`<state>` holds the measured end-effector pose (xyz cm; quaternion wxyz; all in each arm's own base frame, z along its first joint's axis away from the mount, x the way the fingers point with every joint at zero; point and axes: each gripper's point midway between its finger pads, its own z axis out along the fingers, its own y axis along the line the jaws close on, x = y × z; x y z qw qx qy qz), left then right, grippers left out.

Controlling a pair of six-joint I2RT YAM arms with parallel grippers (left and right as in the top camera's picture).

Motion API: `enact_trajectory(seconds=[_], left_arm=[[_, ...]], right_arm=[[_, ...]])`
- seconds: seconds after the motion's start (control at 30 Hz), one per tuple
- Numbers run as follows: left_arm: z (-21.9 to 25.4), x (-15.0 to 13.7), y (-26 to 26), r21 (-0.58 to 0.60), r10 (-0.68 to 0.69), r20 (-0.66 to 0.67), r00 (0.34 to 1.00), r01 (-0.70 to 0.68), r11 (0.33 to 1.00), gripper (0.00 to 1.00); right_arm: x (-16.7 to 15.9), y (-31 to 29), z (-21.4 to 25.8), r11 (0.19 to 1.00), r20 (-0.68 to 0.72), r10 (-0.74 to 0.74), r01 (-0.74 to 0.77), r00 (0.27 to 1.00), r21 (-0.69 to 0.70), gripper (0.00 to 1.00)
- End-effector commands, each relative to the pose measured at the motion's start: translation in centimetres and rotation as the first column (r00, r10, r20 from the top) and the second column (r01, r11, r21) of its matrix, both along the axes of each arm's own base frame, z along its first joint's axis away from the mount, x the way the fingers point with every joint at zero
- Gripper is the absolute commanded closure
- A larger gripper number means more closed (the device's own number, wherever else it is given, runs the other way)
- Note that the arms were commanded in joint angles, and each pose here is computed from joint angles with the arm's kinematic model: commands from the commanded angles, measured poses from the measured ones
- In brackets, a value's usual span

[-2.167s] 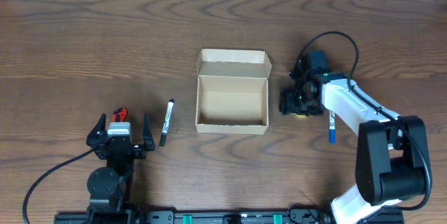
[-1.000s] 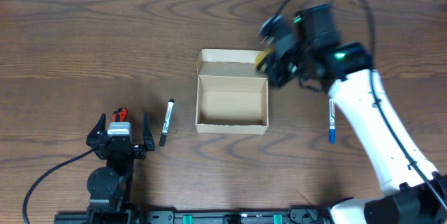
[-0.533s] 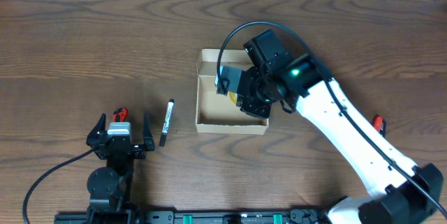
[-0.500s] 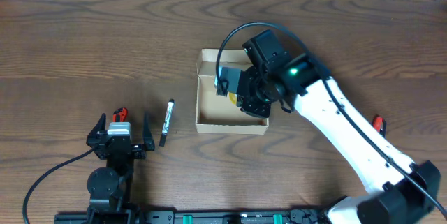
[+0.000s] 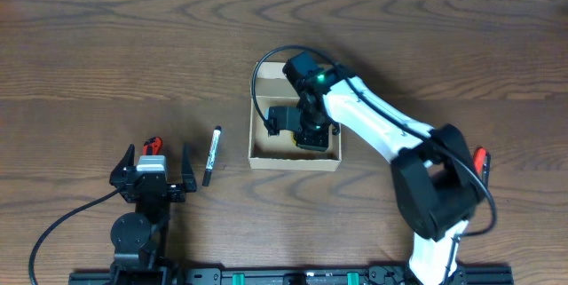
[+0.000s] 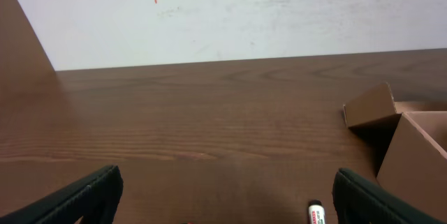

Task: Pack container
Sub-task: 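Carry tape roll with right gripper into box and release, then move right gripper to blue whiteboard marker and grasp it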

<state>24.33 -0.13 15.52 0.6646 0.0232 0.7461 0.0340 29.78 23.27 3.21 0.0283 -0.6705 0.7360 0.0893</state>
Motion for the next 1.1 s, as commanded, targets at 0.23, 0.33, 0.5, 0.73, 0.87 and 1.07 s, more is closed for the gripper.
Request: enact_trajectory(seconds=[0.23,0.33,0.5,0.73,0.87,1.07], left_arm=[[-1.9,0.0,0.2,0.021,0.008,-0.043,0.999,-0.007,1.0,0.05],[-1.9,0.0,0.2,0.021,0.008,-0.043,0.999,-0.007,1.0,0.05],[-1.9,0.0,0.2,0.021,0.008,-0.043,0.999,-0.007,1.0,0.05],[-1.9,0.0,0.2,0.021,0.008,-0.043,0.999,-0.007,1.0,0.05],[-1.9,0.0,0.2,0.021,0.008,-0.043,0.999,-0.007,1.0,0.05],[-1.9,0.0,0.2,0.021,0.008,-0.043,0.999,-0.007,1.0,0.05]], right_arm=[[0.7,0.2,1.1,1.0,0.024,-0.029,0.028,0.999,0.01,0.55],[1.6,0.7,4.6,0.994,0.081,-0.093,0.088,0.992,0.065,0.44],[3.0,-0.2,11.9,0.899,0.134,-0.428,0.405,0.894,0.167,0.7],[6.0,-10.7,18.9,0.408,0.202,-0.91,0.866,0.362,0.289,0.41],[6.4,-19.4,20.6,0.021,0.155,-0.987,0.944,-0.032,0.33,0.18],[3.3,-28.8,17.9,-0.304,0.146,-0.931,0.932,-0.335,0.199,0.21]])
